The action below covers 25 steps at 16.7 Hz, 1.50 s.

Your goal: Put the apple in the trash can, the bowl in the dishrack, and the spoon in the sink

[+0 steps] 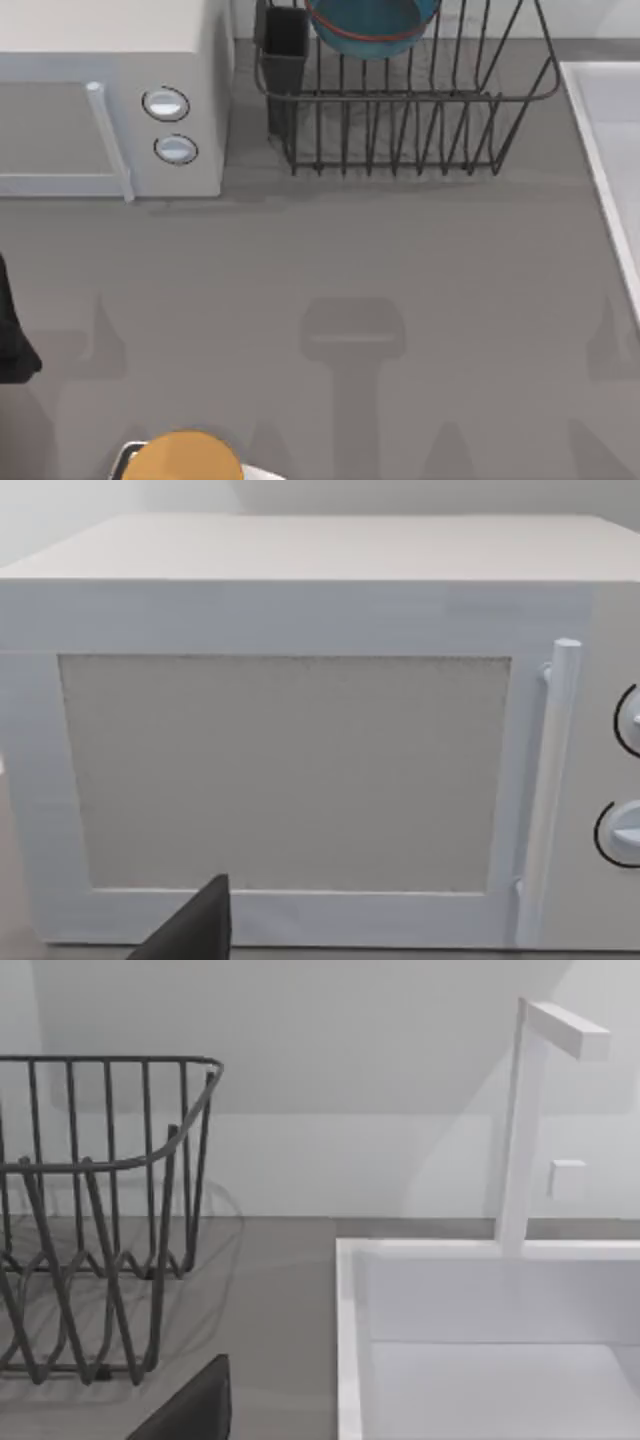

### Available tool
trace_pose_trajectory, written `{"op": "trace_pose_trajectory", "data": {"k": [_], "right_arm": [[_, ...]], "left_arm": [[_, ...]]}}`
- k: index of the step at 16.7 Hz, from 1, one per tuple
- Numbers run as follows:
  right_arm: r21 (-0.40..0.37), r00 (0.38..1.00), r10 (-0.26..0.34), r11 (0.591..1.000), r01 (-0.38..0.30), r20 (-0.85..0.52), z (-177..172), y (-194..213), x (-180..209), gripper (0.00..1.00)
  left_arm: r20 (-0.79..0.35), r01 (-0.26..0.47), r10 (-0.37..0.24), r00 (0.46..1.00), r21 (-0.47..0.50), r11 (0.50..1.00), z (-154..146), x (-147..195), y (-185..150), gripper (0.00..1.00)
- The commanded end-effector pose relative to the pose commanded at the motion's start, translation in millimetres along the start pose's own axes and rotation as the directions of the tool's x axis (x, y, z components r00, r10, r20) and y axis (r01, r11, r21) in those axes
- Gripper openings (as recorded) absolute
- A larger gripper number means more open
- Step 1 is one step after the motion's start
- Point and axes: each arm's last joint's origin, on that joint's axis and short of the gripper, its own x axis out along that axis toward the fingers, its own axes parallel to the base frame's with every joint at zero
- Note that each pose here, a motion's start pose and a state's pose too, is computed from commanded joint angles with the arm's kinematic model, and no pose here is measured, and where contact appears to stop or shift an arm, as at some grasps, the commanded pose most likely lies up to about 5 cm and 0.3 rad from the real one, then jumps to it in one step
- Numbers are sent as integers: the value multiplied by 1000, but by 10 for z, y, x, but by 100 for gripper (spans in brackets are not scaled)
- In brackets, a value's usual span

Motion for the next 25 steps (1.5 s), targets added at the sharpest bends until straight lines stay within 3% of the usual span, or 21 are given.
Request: {"op": "trace_pose_trajectory", "data": {"k": [7,10,13,16,18,22,25], "right_arm": [[-12,1000,-4,1000,4,-9,26,-3,-2,100],[-107,993,-37,994,25,-113,138,-40,16,100],[-271,943,-93,962,3,-320,281,-112,99,100],[-404,798,-140,904,-138,-586,374,-228,276,100],[-420,646,-149,861,-288,-749,394,-331,429,100],[-277,316,-107,776,-566,-943,376,-572,732,100],[-132,135,-53,715,-686,-989,361,-741,905,100]], "left_arm": [[0,0,0,1000,0,1000,0,0,0,100],[0,0,0,1000,0,1000,0,0,0,100],[0,0,0,1000,0,1000,0,0,0,100],[0,0,0,1000,0,1000,0,0,0,100],[0,0,0,1000,0,1000,0,0,0,100],[0,0,0,1000,0,1000,0,0,0,100],[0,0,0,1000,0,1000,0,0,0,100]]}}
